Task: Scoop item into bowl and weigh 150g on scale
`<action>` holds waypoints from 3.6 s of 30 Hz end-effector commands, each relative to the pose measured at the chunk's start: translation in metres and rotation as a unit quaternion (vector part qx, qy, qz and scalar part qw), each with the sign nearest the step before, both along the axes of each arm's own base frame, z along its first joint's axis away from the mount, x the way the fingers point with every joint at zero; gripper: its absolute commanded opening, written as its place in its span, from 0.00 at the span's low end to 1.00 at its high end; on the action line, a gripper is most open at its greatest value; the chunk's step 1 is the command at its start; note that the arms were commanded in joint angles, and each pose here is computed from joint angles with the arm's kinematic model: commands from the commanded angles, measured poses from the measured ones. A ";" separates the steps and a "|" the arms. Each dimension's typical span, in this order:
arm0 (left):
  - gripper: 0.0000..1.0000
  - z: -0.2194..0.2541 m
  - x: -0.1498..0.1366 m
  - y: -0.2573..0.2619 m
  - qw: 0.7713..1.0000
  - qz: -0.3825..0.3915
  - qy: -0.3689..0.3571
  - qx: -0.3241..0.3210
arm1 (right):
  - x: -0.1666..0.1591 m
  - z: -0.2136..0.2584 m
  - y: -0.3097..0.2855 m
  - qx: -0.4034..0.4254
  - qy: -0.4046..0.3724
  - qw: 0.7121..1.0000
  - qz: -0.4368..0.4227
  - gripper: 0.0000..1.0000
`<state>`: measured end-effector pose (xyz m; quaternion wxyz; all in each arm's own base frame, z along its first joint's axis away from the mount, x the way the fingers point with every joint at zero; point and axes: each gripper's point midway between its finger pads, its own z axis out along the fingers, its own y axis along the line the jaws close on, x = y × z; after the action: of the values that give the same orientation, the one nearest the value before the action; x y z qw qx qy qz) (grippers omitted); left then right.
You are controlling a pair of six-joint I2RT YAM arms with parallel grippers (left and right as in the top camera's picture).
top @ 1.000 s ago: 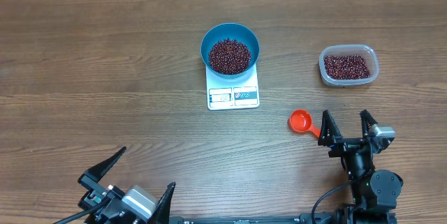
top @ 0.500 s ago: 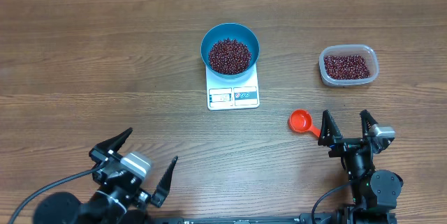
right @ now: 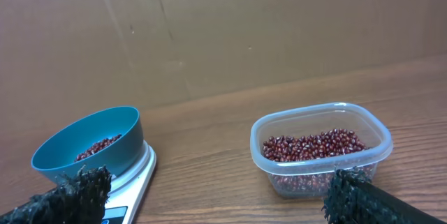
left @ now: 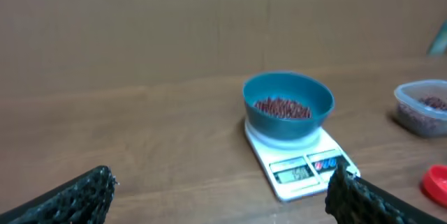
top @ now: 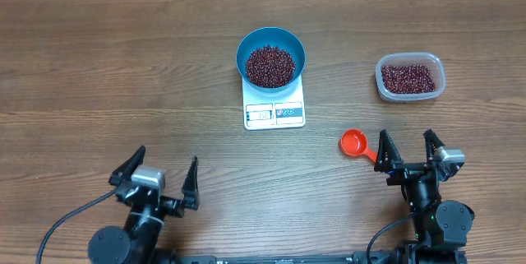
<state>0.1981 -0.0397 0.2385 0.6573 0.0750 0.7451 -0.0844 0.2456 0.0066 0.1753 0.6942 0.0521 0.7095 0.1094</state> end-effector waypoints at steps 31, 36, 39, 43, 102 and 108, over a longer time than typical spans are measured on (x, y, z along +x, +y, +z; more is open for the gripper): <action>1.00 -0.066 0.047 0.009 0.997 0.043 -0.055 -0.008 | 0.000 -0.002 0.000 -0.001 -0.002 1.000 0.000 1.00; 1.00 -0.082 0.046 0.010 0.999 0.045 -0.024 0.004 | 0.000 -0.002 0.000 -0.001 -0.002 1.000 -0.001 1.00; 1.00 -0.083 0.046 0.013 0.998 0.052 -0.025 0.010 | 0.000 -0.002 0.000 -0.001 -0.002 1.000 0.000 1.00; 1.00 -0.083 0.047 0.018 0.998 0.064 -0.025 0.011 | 0.000 -0.002 0.000 -0.001 -0.002 1.000 -0.001 1.00; 1.00 -0.082 0.048 0.028 0.996 0.082 -0.026 0.018 | 0.000 -0.002 0.000 -0.001 -0.002 1.000 0.000 1.00; 1.00 -0.082 0.048 0.028 0.996 0.082 -0.026 0.018 | 0.000 -0.002 0.000 -0.001 -0.002 1.000 0.000 1.00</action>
<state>0.2459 -0.0141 0.1566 0.6780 0.0261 0.7342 -0.0247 0.2456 0.0066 0.1754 0.6944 0.0518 0.7094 0.1091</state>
